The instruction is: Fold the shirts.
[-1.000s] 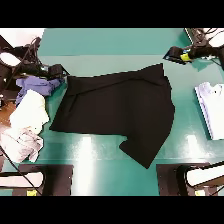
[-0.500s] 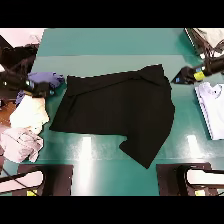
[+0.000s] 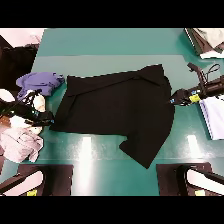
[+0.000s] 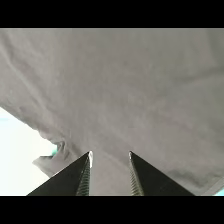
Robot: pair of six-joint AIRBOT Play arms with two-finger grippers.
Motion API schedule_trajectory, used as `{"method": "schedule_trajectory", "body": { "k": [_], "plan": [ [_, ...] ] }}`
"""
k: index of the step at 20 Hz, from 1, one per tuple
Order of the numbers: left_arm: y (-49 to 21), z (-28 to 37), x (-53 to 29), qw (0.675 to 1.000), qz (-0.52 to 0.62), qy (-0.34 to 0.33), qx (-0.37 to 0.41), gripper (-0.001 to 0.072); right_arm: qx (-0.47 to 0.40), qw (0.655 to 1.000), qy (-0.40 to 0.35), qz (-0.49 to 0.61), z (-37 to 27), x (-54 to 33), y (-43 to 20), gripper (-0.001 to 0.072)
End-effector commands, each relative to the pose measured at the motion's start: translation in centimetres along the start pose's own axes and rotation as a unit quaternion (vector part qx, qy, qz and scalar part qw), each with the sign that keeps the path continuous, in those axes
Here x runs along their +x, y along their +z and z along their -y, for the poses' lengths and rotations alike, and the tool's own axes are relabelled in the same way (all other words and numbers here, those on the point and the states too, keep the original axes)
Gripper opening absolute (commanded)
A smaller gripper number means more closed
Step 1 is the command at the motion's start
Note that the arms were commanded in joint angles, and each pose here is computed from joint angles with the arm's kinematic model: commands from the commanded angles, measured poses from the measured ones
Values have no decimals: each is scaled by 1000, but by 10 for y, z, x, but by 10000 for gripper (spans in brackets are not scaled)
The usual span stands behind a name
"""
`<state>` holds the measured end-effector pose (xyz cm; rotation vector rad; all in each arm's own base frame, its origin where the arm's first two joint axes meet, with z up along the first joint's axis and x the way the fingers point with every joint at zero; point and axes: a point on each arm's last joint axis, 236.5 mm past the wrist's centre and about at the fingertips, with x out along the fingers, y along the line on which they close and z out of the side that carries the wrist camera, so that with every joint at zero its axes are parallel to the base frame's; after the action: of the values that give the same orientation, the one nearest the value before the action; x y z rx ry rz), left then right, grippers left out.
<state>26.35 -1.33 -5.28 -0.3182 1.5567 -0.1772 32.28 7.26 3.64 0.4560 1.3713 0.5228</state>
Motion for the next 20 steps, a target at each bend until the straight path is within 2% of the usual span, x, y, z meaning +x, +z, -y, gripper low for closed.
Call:
{"method": "schedule_trajectory", "body": {
  "k": [1,11,14,17,20],
  "plan": [
    [-2,-19,5,999,5,37,-17,523,-5,1000,2,3,-5,-2,-7,282],
    [-13,-10,33,999,-17,1,-43,513,-9,1000,1,8,-8,-5,-7,282],
    [-12,-9,33,999,-14,-1,-43,21,-9,1000,-1,-2,-7,-6,-12,282],
    [-2,-5,17,999,7,0,-34,25,12,999,-25,-35,15,-14,-31,282],
    [15,5,-13,998,61,0,-17,25,88,995,-34,-35,49,-18,-57,287]
  ]
}}
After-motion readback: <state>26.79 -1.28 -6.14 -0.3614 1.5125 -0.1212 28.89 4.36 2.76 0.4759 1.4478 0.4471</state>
